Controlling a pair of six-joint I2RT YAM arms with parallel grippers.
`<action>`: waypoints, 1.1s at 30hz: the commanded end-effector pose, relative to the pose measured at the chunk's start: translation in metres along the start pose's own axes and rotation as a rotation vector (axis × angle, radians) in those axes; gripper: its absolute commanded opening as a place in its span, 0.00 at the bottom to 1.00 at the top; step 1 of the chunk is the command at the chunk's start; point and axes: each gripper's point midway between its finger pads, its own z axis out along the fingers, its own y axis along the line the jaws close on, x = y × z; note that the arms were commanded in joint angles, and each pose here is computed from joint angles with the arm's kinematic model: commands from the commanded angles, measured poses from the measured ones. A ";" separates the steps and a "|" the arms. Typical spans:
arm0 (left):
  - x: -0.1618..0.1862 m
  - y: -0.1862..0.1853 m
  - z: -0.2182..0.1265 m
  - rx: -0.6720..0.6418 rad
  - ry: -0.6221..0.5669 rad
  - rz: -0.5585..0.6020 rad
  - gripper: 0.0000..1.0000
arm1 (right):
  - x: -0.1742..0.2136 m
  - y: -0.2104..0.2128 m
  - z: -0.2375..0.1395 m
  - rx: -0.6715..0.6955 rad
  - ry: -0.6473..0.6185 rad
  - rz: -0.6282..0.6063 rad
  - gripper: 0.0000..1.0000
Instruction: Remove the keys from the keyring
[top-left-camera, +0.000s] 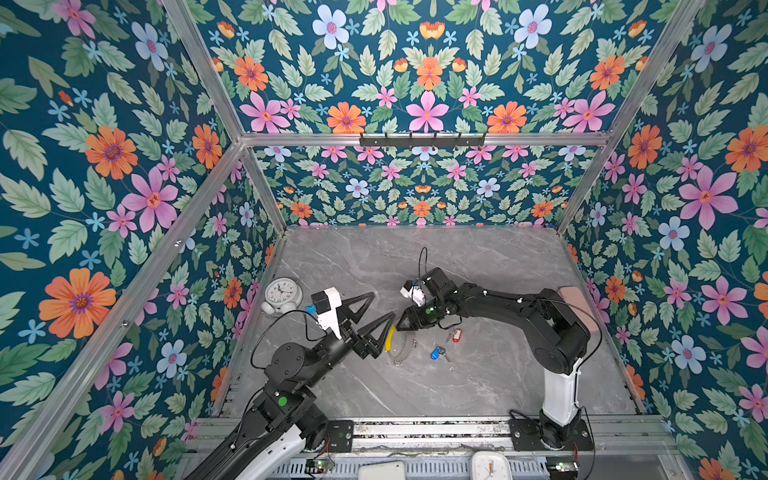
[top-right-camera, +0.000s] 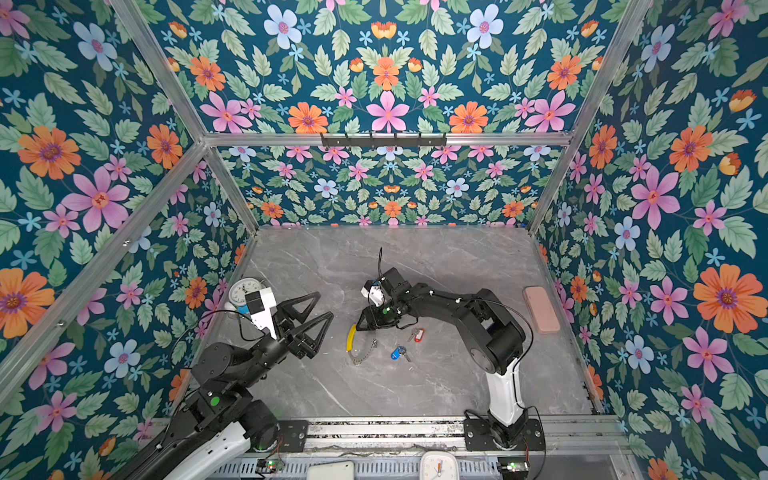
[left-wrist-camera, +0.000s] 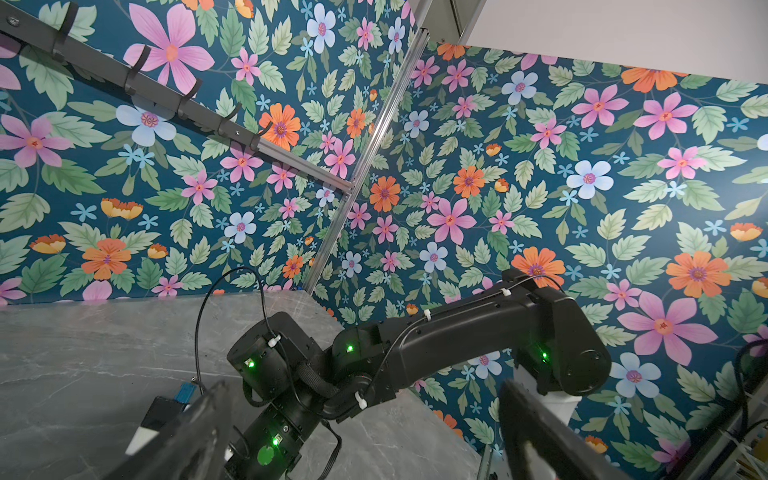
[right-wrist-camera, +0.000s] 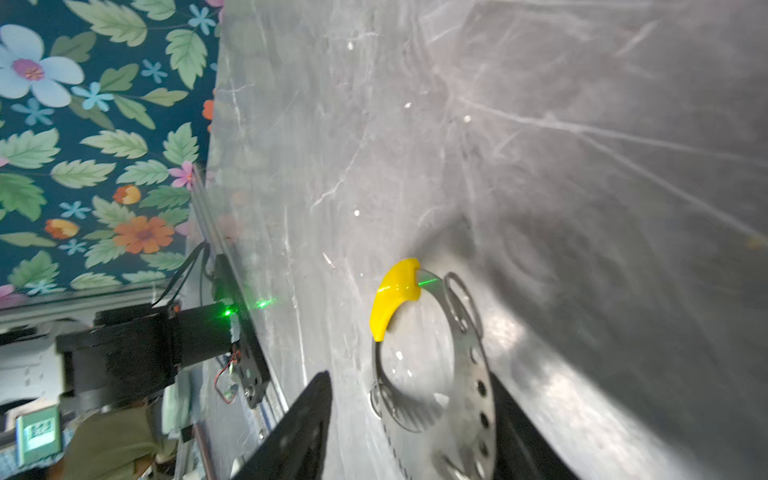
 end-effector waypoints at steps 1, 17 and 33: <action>-0.001 0.003 0.000 -0.019 -0.003 0.002 1.00 | -0.003 -0.023 -0.012 0.172 -0.039 -0.001 0.69; 0.000 0.081 0.011 -0.448 0.002 0.099 1.00 | -0.028 -0.014 -0.155 0.486 -0.574 -0.103 0.85; -0.023 0.272 -0.052 -1.237 -0.092 0.427 1.00 | -0.013 -0.003 -0.245 0.541 -0.948 -0.084 0.99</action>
